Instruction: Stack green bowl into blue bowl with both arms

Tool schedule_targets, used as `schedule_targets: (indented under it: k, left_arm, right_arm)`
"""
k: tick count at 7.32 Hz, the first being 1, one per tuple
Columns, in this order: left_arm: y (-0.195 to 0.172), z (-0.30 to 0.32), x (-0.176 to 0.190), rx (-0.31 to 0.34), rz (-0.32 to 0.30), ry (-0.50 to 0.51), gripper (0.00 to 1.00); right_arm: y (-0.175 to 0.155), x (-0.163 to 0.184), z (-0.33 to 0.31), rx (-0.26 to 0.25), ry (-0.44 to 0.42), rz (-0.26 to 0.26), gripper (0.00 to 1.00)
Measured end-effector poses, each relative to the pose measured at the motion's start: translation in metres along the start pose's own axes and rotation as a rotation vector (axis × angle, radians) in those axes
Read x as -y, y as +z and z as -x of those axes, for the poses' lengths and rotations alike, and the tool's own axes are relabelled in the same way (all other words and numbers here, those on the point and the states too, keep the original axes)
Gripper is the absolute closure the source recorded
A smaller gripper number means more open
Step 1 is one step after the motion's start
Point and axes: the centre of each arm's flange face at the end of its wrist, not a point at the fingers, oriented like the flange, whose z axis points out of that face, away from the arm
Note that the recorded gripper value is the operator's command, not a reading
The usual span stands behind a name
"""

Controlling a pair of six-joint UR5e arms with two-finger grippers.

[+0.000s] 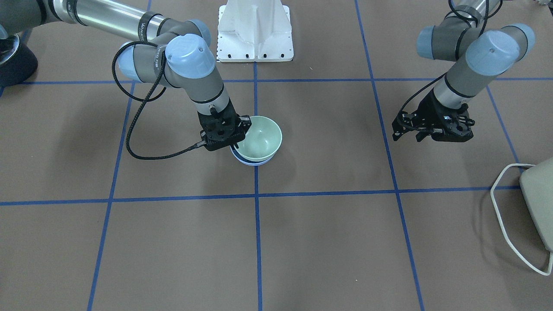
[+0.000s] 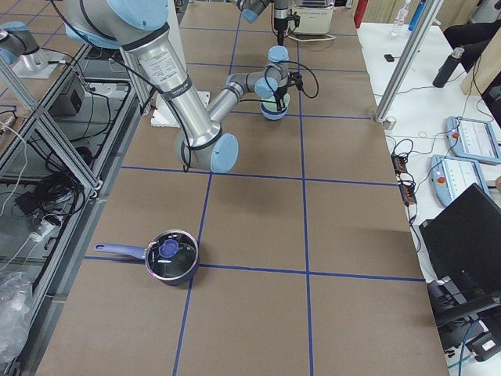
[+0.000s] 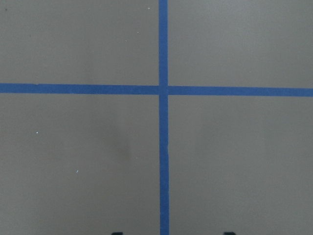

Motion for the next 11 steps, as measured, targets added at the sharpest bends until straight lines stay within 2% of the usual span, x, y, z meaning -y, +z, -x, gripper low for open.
schedule_targets:
  k: [3,4,5,7,8,10,11]
  left_arm:
    - [-0.0002,-0.0008,0.0003,-0.001,-0.001,0.001,0.25]
    - [-0.0004,-0.0011,0.0004,-0.001,-0.001,0.001,0.25]
    - [-0.0005,-0.0014,0.0006,-0.002,-0.001,0.002,0.25]
    - [-0.0008,-0.0014,0.0006,-0.001,-0.003,0.001,0.25]
    - [-0.0009,-0.0008,0.0015,0.005,-0.013,0.001,0.25]
    - [-0.0005,0.0,0.0032,0.018,-0.03,0.001,0.25]
    - [-0.0003,0.0002,0.0034,0.02,-0.032,0.001,0.25]
  right_arm:
    - [0.001,-0.0002,-0.0021,-0.007,0.001,-0.003,0.95]
    - [0.0013,-0.0003,-0.0027,-0.008,0.002,-0.004,0.83]
    - [0.0016,-0.0004,-0.0031,-0.009,0.002,-0.004,0.76]
    - [0.0015,-0.0002,-0.003,-0.01,0.002,-0.005,0.31]
    - [0.0018,-0.0001,-0.0027,-0.013,0.001,-0.01,0.22]
    - [0.0035,0.0,-0.003,-0.024,0.0,-0.021,0.13]
    - [0.0042,-0.0003,-0.0031,-0.026,-0.001,-0.023,0.01]
